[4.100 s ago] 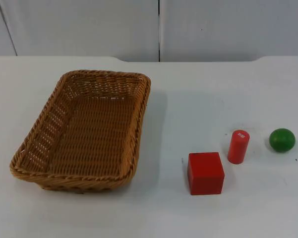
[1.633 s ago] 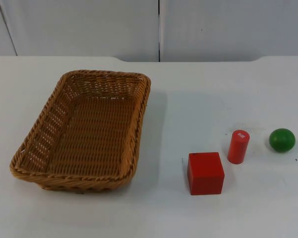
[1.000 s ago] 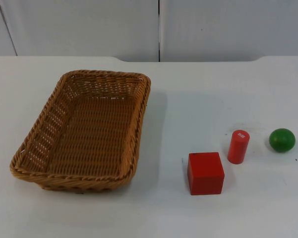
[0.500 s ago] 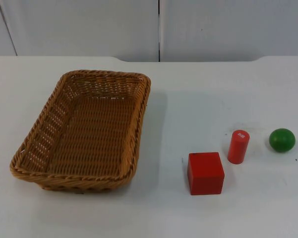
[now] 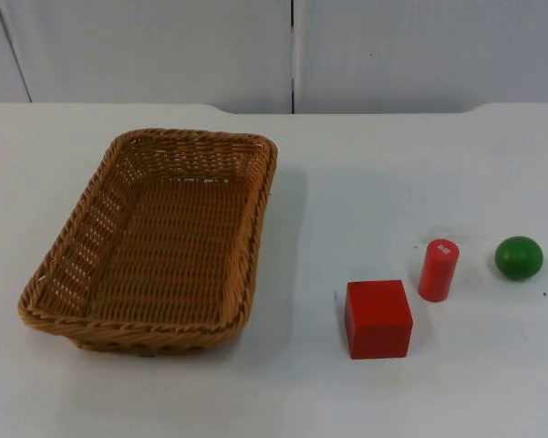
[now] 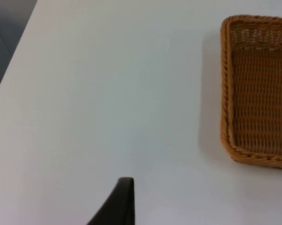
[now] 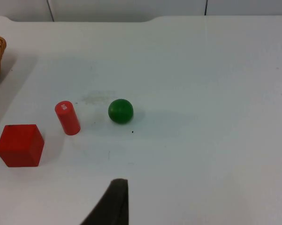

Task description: Pick up the basket with the left hand and place the object to the left of the red cylinder into the basket with the right hand.

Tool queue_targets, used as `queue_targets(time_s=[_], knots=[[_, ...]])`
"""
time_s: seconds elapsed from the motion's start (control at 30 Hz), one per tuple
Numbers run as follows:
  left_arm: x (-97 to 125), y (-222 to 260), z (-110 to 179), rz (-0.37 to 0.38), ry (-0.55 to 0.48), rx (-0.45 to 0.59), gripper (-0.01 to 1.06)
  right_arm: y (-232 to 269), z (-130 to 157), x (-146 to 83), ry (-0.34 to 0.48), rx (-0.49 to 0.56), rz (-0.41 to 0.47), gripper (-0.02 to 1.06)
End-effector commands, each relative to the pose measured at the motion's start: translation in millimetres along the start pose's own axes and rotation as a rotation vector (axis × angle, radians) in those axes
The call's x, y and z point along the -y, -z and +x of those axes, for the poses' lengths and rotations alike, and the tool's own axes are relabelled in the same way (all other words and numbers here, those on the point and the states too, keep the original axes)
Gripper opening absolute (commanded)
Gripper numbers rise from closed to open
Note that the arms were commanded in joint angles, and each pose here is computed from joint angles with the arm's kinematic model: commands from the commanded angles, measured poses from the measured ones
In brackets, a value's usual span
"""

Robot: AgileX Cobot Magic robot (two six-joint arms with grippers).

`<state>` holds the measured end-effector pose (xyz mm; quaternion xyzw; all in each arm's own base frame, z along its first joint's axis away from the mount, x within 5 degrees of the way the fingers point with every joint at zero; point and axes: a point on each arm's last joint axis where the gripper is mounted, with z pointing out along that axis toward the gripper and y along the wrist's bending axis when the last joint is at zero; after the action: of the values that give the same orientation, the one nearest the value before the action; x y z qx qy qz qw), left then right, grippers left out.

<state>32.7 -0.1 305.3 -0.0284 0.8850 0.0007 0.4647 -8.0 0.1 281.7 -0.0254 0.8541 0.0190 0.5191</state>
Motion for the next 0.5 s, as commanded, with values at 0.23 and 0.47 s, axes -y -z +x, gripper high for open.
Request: queue_targets(time_s=[0.23, 0.47], knots=[[3.1, -0.7, -8.0, 0.036, 0.026, 0.053, 1.05, -1.0, 1.0, 0.0, 0.013, 0.003, 0.005, 1.05], [5.4, -20.9, -25.3, 0.063, 0.03, 0.049, 1.05, -1.0, 1.0, 0.0, 0.013, 0.003, 0.005, 1.05]])
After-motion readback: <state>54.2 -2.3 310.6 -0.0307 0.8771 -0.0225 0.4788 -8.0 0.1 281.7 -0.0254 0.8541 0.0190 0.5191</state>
